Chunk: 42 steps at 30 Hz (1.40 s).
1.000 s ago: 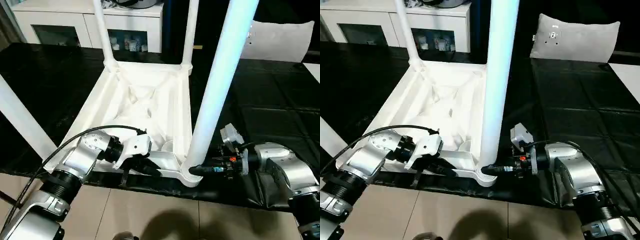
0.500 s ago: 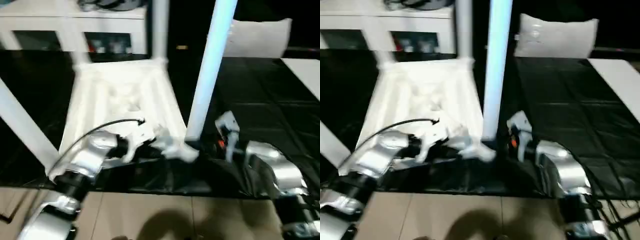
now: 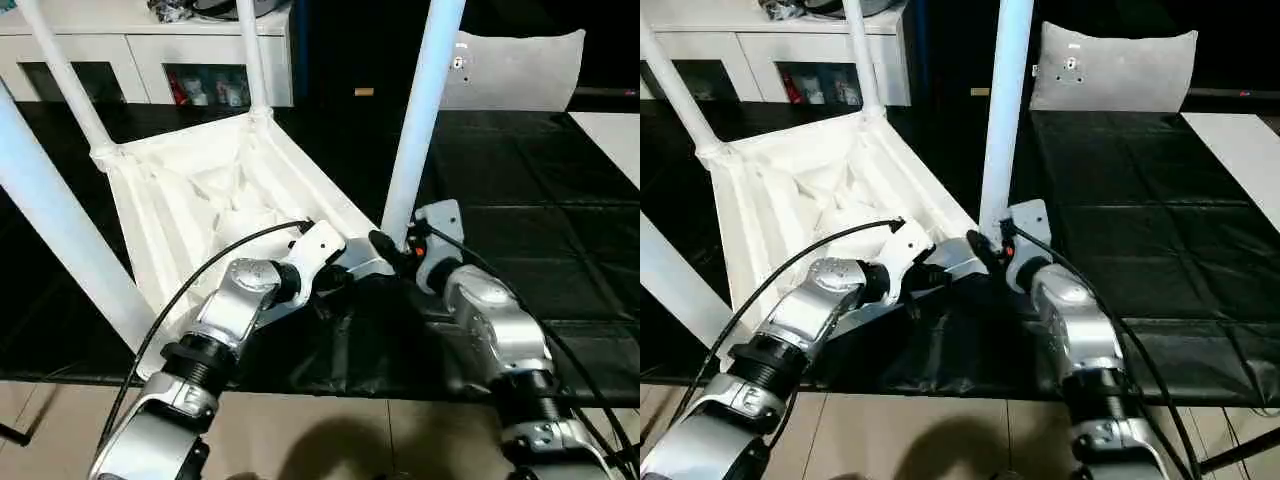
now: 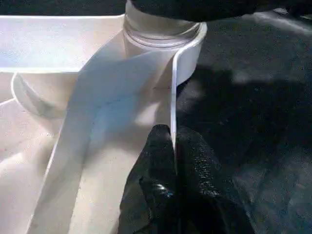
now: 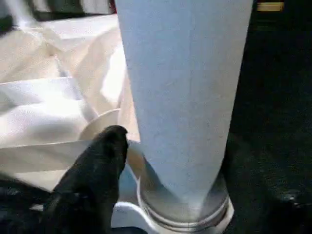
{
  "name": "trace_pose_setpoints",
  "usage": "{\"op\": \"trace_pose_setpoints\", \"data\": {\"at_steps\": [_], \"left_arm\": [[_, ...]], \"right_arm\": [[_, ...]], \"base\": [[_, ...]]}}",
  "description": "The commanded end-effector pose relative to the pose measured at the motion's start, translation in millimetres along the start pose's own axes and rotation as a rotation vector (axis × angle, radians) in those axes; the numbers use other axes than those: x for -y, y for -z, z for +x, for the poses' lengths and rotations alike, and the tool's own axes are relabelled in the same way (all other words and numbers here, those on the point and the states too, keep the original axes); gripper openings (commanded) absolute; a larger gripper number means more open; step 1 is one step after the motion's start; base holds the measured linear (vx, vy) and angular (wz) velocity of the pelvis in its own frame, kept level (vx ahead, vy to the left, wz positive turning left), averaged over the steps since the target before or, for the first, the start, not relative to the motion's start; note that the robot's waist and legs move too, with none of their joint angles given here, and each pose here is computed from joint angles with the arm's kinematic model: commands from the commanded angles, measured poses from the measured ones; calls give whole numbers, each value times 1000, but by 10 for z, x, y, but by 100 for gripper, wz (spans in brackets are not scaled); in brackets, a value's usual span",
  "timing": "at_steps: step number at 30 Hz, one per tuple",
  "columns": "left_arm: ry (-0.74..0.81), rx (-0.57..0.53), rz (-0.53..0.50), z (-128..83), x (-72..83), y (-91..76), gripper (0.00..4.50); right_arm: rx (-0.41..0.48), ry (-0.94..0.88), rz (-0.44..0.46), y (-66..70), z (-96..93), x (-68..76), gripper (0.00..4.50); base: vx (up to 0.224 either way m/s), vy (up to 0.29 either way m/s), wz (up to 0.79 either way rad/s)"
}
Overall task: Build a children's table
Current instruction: Rotate leg to tighten
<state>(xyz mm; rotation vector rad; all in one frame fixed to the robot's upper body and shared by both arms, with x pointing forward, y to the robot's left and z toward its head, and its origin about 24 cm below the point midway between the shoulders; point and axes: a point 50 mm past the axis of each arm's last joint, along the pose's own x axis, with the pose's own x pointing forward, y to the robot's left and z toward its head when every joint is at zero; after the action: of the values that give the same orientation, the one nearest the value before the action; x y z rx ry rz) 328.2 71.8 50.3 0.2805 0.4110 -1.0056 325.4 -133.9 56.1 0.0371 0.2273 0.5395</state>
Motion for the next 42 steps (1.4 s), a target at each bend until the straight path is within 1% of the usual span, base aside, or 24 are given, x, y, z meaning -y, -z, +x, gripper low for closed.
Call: {"op": "trace_pose_setpoints", "data": {"at_steps": [1,2,3,4,5,7,10,11,13,16,18,19,21,23,24,25,27,28,31,32,35,37,40,42], "left_arm": [[67,141,79,-19,59,-218,0],[74,141,88,-31,58,-211,0],[106,134,114,-84,45,-173,0],[131,124,129,-123,34,-142,0],[148,117,138,-147,29,-125,0],[183,104,157,-196,21,-93,0],[309,78,209,-309,43,-29,0],[321,74,214,-319,47,-22,0],[399,46,237,-378,74,28,0],[458,11,268,-432,81,81,0],[501,-17,290,-475,73,111,0],[537,-40,308,-516,64,130,0],[552,-46,315,-533,61,135,0],[597,-62,333,-587,56,137,0],[607,-66,339,-601,56,138,0],[621,-73,346,-619,55,140,0],[636,-80,353,-639,51,146,0],[636,-82,356,-649,41,147,0],[638,-83,358,-662,29,149,0],[638,-84,359,-665,26,150,0],[641,-86,359,-672,21,151,0],[641,-85,355,-678,19,154,0],[642,-83,351,-684,16,158,0],[642,-80,347,-687,15,161,0]], "right_arm": [[18,-208,-27,-12,8,-215,343],[15,-222,-36,-8,-9,-208,348],[5,-275,-68,5,-86,-165,348],[-3,-312,-85,12,-145,-129,363],[-8,-335,-91,14,-180,-108,363],[-22,-379,-104,14,-253,-64,382],[-70,-459,-157,-7,-385,56,406],[-74,-470,-159,-9,-398,63,418],[-78,-544,-153,-38,-462,76,418],[-93,-643,-167,-53,-543,72,418],[-113,-708,-195,-50,-591,70,418],[-126,-746,-214,-47,-613,69,403],[-131,-763,-217,-47,-621,70,403],[-139,-813,-197,-49,-635,63,372],[-144,-827,-195,-48,-636,57,372],[-150,-848,-188,-46,-639,47,356],[-156,-873,-177,-43,-643,33,356],[-161,-894,-171,-39,-643,17,333],[-171,-918,-172,-28,-640,-4,310],[-174,-924,-171,-25,-639,-9,289],[-178,-945,-161,-14,-636,-32,275],[-182,-957,-156,-4,-639,-47,244],[-185,-966,-147,0,-648,-58,230],[-184,-972,-137,4,-659,-67,208]], "base": [[0,0,0],[0,0,0],[0,0,0],[0,0,0],[0,0,0],[0,0,0],[0,0,0],[0,0,0],[0,0,0],[0,0,0],[0,0,0],[0,0,0],[0,0,0],[0,0,0],[0,0,0],[0,0,0],[0,0,0],[0,0,0],[0,0,0],[0,0,0],[0,0,0],[0,0,0],[0,0,0],[0,0,0]]}}
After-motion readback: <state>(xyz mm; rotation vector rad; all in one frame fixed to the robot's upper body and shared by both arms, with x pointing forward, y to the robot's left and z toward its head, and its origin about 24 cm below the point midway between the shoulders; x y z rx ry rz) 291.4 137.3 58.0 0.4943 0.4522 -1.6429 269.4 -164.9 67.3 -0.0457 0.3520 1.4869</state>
